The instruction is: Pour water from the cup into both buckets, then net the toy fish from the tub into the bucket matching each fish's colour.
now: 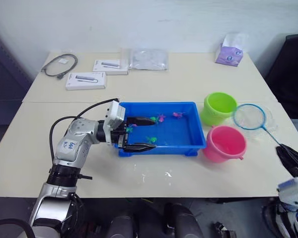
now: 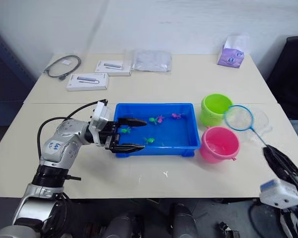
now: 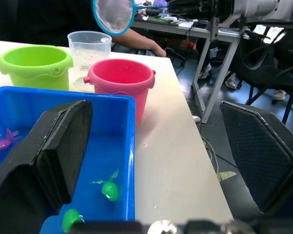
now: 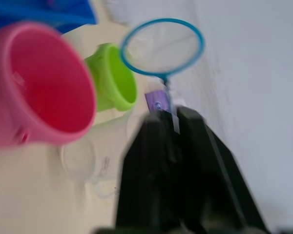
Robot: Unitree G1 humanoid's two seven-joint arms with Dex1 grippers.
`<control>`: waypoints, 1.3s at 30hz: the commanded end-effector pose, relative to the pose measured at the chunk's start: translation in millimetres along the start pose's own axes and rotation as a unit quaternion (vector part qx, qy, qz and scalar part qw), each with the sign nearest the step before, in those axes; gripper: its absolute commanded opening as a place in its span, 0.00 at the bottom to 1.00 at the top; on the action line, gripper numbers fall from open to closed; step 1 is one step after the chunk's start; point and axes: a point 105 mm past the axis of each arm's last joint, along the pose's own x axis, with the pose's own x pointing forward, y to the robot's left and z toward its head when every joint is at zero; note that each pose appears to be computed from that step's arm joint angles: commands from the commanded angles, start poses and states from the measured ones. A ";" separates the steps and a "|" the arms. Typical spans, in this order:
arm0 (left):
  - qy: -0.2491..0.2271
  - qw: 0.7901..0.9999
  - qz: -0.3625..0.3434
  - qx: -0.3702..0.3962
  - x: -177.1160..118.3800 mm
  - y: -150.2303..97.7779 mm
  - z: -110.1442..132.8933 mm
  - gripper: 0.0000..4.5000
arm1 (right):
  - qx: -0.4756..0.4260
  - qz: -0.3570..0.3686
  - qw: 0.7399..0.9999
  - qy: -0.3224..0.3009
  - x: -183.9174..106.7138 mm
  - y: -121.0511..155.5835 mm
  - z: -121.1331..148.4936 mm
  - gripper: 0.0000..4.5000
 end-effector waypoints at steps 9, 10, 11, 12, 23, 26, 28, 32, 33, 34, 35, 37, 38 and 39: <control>0.023 0.996 0.088 0.016 -40.4 13.8 -0.8 1.00 | 0.414 0.134 0.893 0.112 74.7 55.4 30.7 0.00; 0.026 0.994 0.102 0.017 -46.4 15.3 -2.8 1.00 | 0.417 0.154 0.884 0.146 78.8 65.0 27.3 0.00; 0.028 0.993 0.111 0.018 -49.8 16.2 -4.1 1.00 | 0.417 0.169 0.877 0.168 81.0 70.4 25.8 0.00; 0.029 0.992 0.122 0.020 -53.8 17.3 -5.5 1.00 | 0.428 0.178 0.867 0.184 84.0 74.5 26.3 0.00; 0.031 0.981 0.193 0.014 -81.4 12.6 -15.1 1.00 | 0.477 0.187 0.806 0.295 115.4 87.0 20.1 0.00; 0.030 0.980 0.197 0.013 -82.4 11.8 -15.5 1.00 | 0.476 0.182 0.805 0.305 121.0 87.6 18.6 0.00; 0.030 0.979 0.201 0.012 -84.7 9.9 -17.3 1.00 | 0.476 0.170 0.805 0.311 128.2 86.9 14.7 0.00; 0.029 0.977 0.209 0.013 -89.2 8.2 -19.6 1.00 | 0.474 0.138 0.811 0.313 143.7 82.4 8.8 0.00; 0.029 0.977 0.210 0.013 -89.6 7.9 -19.9 1.00 | 0.474 0.134 0.813 0.312 146.6 81.7 8.3 0.00; 0.028 0.977 0.210 0.014 -89.8 7.5 -20.1 1.00 | 0.474 0.130 0.814 0.310 148.7 81.2 8.3 0.00; 0.028 0.977 0.210 0.014 -90.0 7.2 -20.3 1.00 | 0.474 0.123 0.816 0.306 151.5 79.9 8.1 0.00; 0.027 0.977 0.210 0.014 -90.1 6.6 -21.1 1.00 | 0.478 0.115 0.819 0.298 155.5 78.9 8.5 0.00; 0.027 0.977 0.210 0.015 -89.9 6.2 -21.3 1.00 | 0.478 0.111 0.822 0.291 157.0 78.0 9.1 0.00; 0.026 0.977 0.209 0.015 -89.7 5.9 -21.2 1.00 | 0.477 0.109 0.824 0.284 158.1 77.3 10.0 0.00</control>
